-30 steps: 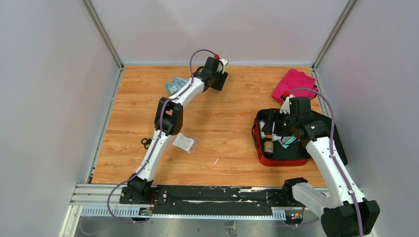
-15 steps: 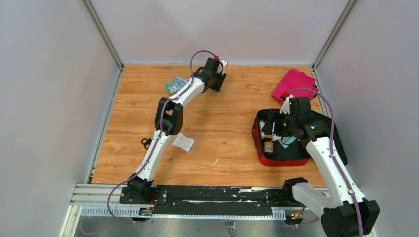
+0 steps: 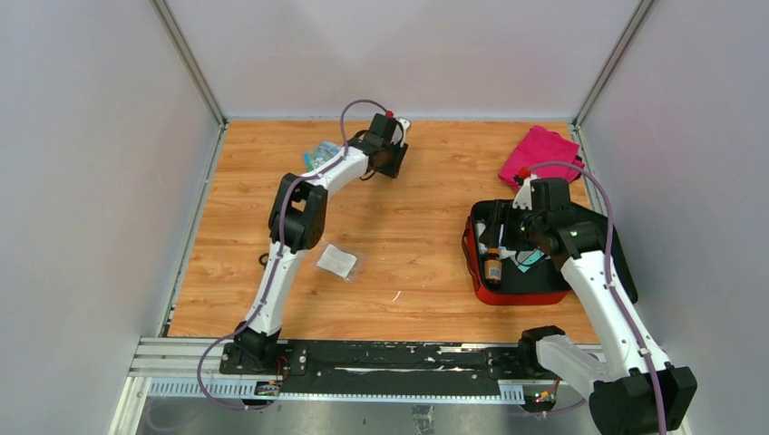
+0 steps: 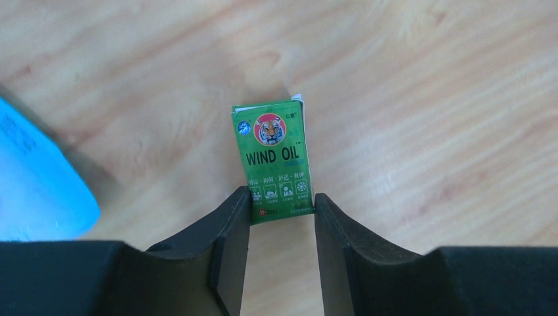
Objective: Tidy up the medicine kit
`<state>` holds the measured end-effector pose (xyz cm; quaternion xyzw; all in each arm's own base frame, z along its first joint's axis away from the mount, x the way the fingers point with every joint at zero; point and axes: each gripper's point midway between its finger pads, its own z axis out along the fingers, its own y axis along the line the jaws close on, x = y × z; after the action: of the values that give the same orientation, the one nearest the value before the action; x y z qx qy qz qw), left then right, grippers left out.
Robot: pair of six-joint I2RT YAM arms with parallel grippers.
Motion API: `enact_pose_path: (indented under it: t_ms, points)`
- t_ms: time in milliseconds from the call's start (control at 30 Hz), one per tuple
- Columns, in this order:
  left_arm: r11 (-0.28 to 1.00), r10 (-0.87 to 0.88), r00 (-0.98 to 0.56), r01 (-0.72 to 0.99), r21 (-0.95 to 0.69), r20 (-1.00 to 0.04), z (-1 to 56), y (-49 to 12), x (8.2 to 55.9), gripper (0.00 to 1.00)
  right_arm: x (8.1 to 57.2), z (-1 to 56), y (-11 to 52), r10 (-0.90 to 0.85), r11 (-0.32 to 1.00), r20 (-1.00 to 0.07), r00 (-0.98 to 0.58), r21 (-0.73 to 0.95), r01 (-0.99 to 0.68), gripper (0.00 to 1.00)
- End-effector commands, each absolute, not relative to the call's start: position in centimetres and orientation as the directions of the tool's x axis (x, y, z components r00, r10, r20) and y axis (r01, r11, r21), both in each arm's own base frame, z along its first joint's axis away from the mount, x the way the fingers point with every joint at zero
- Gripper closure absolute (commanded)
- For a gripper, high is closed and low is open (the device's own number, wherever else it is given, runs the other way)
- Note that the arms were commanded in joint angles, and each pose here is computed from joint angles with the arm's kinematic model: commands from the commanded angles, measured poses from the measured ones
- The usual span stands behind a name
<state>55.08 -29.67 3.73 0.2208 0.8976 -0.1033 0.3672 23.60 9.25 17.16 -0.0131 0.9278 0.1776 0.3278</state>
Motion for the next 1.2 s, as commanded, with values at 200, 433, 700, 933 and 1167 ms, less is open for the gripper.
enact_pose_path:
  t_ms: [200,433,700,933,1167]
  points:
    - [0.885,0.22,-0.627,0.45,-0.116,-0.748,9.0,-30.3,50.2,0.71,22.9,16.6,9.8,0.114,0.92,-0.581,-0.806,0.369,-0.135,0.38]
    - [0.847,0.143,-0.619,0.479,-0.228,-0.772,12.4,-32.1,44.6,0.72,23.6,17.6,10.9,0.172,0.889,-0.58,-0.796,0.439,-0.128,0.38]
    - [0.76,0.107,-0.575,0.574,-0.306,-0.811,17.3,-34.9,36.6,0.72,25.3,20.9,13.0,0.409,0.774,-0.524,-0.747,0.633,-0.02,0.38]
    - [0.646,0.083,-0.565,0.658,-0.387,-0.821,19.8,-38.0,30.2,0.72,26.5,23.2,13.3,0.624,0.633,-0.447,-0.641,0.77,0.079,0.37]
    - [0.523,0.143,-0.561,0.742,-0.419,-0.815,19.8,-43.2,25.5,0.73,24.8,25.0,7.1,0.672,0.728,-0.615,-0.412,0.652,0.213,0.38]
